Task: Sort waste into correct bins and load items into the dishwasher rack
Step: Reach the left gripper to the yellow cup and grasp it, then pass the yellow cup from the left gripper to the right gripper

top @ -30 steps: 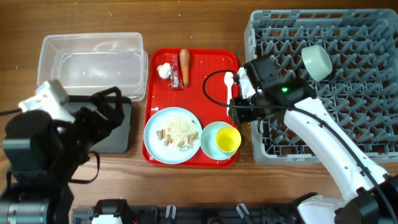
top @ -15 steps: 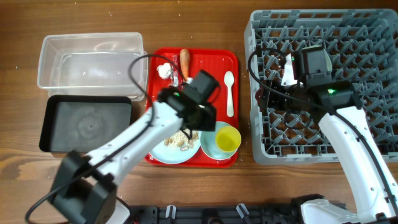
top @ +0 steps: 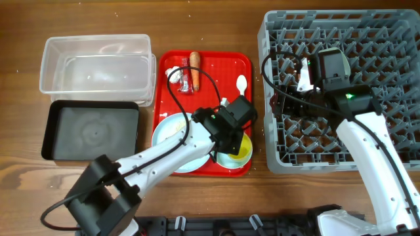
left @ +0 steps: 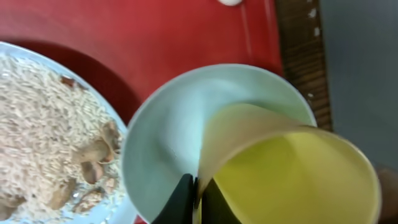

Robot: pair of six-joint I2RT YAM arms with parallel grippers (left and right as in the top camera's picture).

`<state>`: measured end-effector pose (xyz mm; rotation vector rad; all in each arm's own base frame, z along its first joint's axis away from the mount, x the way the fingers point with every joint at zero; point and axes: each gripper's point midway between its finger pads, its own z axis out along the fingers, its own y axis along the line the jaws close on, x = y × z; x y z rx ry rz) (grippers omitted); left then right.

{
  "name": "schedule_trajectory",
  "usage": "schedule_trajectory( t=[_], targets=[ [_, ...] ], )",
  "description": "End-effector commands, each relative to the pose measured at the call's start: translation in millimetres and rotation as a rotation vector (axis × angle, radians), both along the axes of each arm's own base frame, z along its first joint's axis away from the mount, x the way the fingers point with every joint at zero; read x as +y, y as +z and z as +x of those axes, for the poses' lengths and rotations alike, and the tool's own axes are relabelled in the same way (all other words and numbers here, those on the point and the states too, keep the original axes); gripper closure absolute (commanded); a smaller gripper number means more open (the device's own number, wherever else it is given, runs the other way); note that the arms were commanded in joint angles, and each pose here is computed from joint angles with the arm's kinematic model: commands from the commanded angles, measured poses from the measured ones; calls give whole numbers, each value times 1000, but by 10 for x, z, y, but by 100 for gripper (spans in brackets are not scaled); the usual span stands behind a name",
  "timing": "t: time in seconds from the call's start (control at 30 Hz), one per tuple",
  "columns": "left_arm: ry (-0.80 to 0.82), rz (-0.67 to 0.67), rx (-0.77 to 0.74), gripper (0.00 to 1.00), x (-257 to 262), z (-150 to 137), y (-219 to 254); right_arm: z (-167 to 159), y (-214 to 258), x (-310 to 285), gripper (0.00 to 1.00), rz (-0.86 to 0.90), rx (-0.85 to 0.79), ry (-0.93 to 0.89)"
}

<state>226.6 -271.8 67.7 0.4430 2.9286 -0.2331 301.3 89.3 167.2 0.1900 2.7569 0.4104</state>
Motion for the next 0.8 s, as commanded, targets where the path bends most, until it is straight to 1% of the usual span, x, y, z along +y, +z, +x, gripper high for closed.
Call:
schedule_trajectory(
  t=[0.0, 0.1, 0.13, 0.17, 0.2, 0.23, 0.27, 0.3, 0.33, 0.37, 0.4, 0.43, 0.47, 0.5, 0.53, 0.57, 0.6, 0.67, 0.77],
  targets=[
    [28, -9, -2, 96, 64, 89, 50, -3, 29, -38, 29, -12, -12, -12],
    [71, -172, 53, 96, 46, 162, 522, 0, 34, -23, 30, -4, -14, -8],
    [88, -237, 59, 96, 59, 209, 683, 9, 48, 13, 33, 9, -23, 16],
    [116, -322, 60, 96, 113, 282, 877, 26, 93, 122, 35, 48, -50, 90],
    [135, -375, 64, 96, 159, 326, 987, 37, 154, 250, 36, 103, -80, 162],
    [164, -497, 86, 96, 236, 405, 1204, 38, 265, 442, 37, 190, -127, 270],
    [172, -597, 108, 96, 274, 454, 1364, 36, 358, 571, 38, 256, -162, 334],
    [177, -701, 134, 96, 322, 509, 1524, 32, 532, 760, 38, 364, -222, 423],
    [181, -776, 156, 96, 370, 552, 1631, 38, 654, 860, 38, 429, -261, 467],
    [186, -847, 176, 96, 432, 593, 1733, 40, 749, 928, 37, 474, -293, 500],
    [188, -902, 192, 96, 488, 620, 1817, 46, 868, 1001, 34, 525, -335, 542],
    [190, -943, 198, 96, 540, 649, 1881, 41, 975, 1061, 29, 569, -373, 581],
    [175, -1020, 206, 96, 610, 680, 2009, 9, 1191, 1163, 21, 656, -443, 661],
    [161, -1058, 209, 96, 631, 687, 2078, -30, 1327, 1216, 16, 708, -488, 720],
    [141, -1088, 210, 96, 633, 684, 2136, -68, 1424, 1249, 14, 744, -520, 766],
    [115, -1120, 213, 96, 621, 673, 2203, -107, 1534, 1279, 13, 790, -543, 803],
    [79, -1158, 220, 96, 597, 646, 2282, -89, 1575, 1285, 12, 806, -537, 787],
    [58, -1188, 228, 96, 581, 636, 2351, -96, 1585, 1298, 12, 810, -537, 791],
    [44, -1201, 214, 96, 559, 666, 2401, -195, 1618, 1388, 16, 838, -532, 840]
  ],
)
